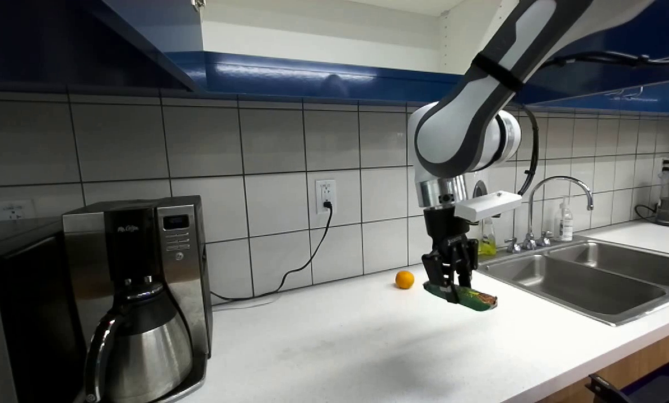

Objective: Put the green packet in the open upper cabinet.

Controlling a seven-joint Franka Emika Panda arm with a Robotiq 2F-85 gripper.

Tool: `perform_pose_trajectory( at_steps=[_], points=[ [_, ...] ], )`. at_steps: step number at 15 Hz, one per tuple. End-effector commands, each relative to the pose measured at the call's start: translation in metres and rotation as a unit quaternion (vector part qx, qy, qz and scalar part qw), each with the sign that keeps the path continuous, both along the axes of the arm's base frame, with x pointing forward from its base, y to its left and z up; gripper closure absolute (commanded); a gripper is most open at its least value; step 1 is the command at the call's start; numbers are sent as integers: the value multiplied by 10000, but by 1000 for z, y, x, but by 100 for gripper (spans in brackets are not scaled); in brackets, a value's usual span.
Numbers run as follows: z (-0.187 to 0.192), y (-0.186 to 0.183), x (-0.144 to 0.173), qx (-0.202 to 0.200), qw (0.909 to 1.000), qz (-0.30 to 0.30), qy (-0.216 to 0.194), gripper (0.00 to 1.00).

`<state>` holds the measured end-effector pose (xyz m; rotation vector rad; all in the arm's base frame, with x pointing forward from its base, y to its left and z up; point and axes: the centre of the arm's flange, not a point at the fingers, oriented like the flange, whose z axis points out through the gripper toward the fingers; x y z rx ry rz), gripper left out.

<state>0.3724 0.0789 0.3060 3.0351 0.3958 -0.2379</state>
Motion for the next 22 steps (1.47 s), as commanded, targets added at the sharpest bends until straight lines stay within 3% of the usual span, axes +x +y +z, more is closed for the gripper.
perform_pose_trajectory(
  at_steps=[1,11,22],
  points=[
    [49,-8,-18,27,9999,97,-87,82],
    [166,-23,-49,-134,9998,-165,50,82],
    [316,-24,-46,-84,9979,-340,-541,82]
  ],
)
